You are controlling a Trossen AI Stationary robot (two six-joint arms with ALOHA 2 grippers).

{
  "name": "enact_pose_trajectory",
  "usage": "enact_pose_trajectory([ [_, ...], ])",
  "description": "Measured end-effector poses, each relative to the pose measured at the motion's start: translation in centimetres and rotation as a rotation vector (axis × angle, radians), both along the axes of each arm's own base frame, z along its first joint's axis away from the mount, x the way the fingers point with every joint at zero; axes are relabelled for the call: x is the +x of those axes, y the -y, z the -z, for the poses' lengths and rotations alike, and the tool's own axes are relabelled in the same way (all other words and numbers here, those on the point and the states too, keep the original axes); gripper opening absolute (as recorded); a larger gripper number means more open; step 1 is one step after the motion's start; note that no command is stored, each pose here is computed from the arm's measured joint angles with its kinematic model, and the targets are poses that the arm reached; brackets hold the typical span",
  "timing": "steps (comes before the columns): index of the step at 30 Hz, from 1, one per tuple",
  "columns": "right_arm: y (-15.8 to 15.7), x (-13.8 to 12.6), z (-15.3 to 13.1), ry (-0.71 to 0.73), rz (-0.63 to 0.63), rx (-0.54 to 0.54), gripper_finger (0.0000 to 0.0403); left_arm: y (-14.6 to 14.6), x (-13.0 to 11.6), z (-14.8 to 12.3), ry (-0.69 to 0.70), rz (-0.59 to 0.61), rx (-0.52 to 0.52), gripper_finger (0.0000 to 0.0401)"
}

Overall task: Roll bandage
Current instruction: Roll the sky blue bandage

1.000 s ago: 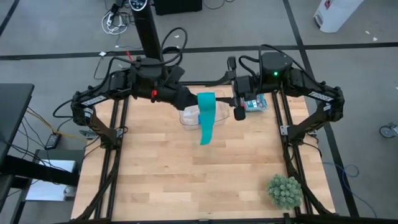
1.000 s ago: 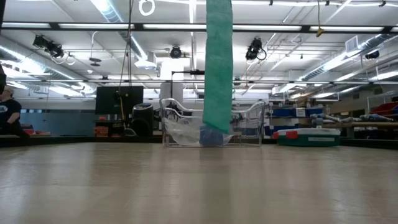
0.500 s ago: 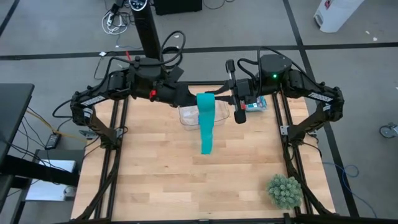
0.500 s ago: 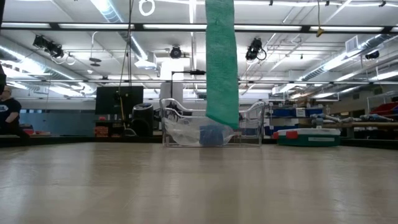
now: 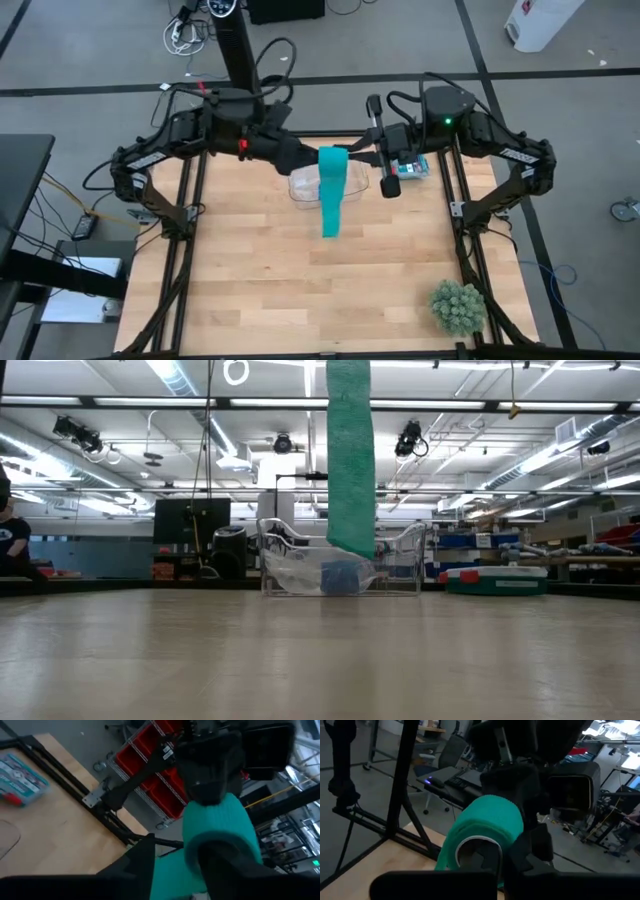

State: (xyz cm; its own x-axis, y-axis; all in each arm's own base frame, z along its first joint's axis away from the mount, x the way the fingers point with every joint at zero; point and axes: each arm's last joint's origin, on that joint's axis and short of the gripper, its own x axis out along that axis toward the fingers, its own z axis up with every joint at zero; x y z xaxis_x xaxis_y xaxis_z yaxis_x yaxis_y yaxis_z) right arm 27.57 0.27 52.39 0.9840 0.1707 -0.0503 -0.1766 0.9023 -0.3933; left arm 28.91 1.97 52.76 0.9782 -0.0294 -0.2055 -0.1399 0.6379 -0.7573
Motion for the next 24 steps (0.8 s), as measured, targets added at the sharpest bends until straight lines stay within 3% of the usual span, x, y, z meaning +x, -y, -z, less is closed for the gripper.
enact_pose_trajectory([
  [10, 0.1, -1.4, -1.0, 0.043, 0.003, 0.025, 0.0000, -0.2, -3.6, -2.4, 0.108, 0.008, 0.059, 0.0162],
  [14, 0.7, -1.5, -1.4, 0.068, 0.027, 0.103, 0.0000, 0.6, -3.5, -2.5, 0.129, 0.035, 0.097, 0.0162],
  [24, 2.5, -1.9, -1.7, 0.086, 0.146, 0.263, 0.0000, 1.8, -0.1, -0.8, 0.077, 0.042, 0.189, 0.0162],
])
